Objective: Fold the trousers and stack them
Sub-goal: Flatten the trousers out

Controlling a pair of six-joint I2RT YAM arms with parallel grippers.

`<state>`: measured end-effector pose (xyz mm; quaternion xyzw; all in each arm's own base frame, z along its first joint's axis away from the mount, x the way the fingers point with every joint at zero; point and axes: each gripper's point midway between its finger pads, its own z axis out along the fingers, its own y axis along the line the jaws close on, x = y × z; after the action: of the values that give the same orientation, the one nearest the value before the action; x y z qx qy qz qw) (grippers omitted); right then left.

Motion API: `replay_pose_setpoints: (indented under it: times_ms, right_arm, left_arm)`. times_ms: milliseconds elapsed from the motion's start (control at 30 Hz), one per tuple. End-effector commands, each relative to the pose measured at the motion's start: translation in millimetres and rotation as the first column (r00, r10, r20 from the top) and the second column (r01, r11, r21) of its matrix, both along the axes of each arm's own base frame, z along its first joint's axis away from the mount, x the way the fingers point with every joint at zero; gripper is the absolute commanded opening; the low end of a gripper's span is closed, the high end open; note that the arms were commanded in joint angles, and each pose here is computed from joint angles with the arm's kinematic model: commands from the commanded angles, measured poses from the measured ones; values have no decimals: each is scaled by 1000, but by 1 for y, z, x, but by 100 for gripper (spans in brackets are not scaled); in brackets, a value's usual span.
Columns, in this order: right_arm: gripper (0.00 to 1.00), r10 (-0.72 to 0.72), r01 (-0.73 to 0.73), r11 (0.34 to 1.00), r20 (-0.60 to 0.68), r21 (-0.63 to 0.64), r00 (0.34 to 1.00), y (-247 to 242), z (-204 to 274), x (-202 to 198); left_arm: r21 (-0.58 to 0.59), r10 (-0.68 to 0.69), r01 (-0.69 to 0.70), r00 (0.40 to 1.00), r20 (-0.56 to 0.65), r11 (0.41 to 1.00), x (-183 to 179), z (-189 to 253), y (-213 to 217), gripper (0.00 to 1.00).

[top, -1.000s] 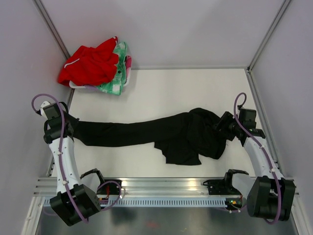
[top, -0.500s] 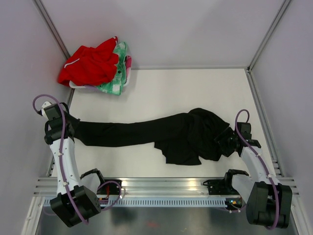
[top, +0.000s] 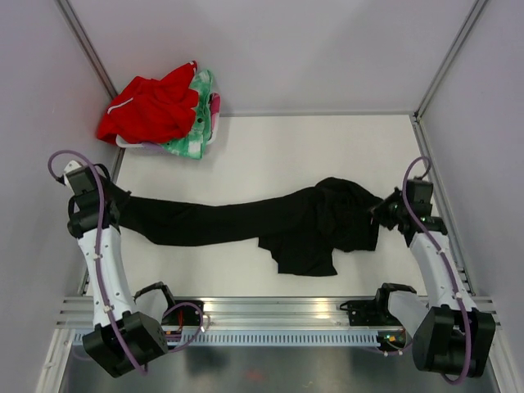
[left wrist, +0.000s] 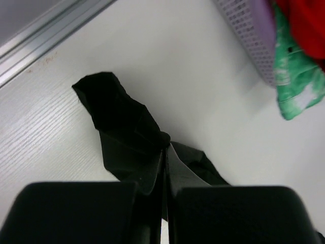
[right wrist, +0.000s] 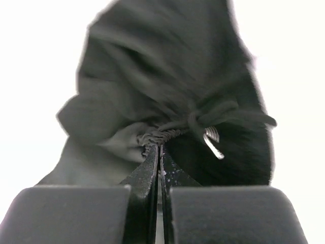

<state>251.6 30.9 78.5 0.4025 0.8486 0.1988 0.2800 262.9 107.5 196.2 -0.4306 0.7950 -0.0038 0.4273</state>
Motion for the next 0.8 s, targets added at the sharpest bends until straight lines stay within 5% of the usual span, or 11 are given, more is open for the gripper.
replay_pose_setpoints:
  times_ms: [0,133,267,400,533,567,700,767]
  right_arm:
    - [0,124,-67,978,296,-195,947,-17,114,59]
    - [0,307,-195,937,413,-291,858,0,197,65]
    - [0,354,-200,908,419,-368,836,-2,214,51]
    - [0,394,-304,905,316,-297,863,10,176,37]
    - [3,433,-420,901,154,-109,888,32,98,2]
    - [10,435,-423,900,129,-108,891,31,89,-5]
    - [80,415,-406,897,18,-175,910,13,70,-14]
    - [88,380,-368,903,14,-222,925,2,80,1]
  left_arm:
    - [92,-57,43,986,157,995,16,78,2,2]
    - [159,-67,29,968,242,987,6,142,0,2]
    - [193,-87,26,947,310,981,-3,182,-7,2]
    - [185,-75,16,946,315,983,-7,188,-8,2]
    - [135,-52,19,966,251,991,-8,146,-8,2]
    - [123,-45,17,971,233,992,-9,136,-8,2]
    - [73,-41,29,984,171,997,-13,97,-13,2]
    - [48,-35,29,991,131,998,-15,74,-14,2]
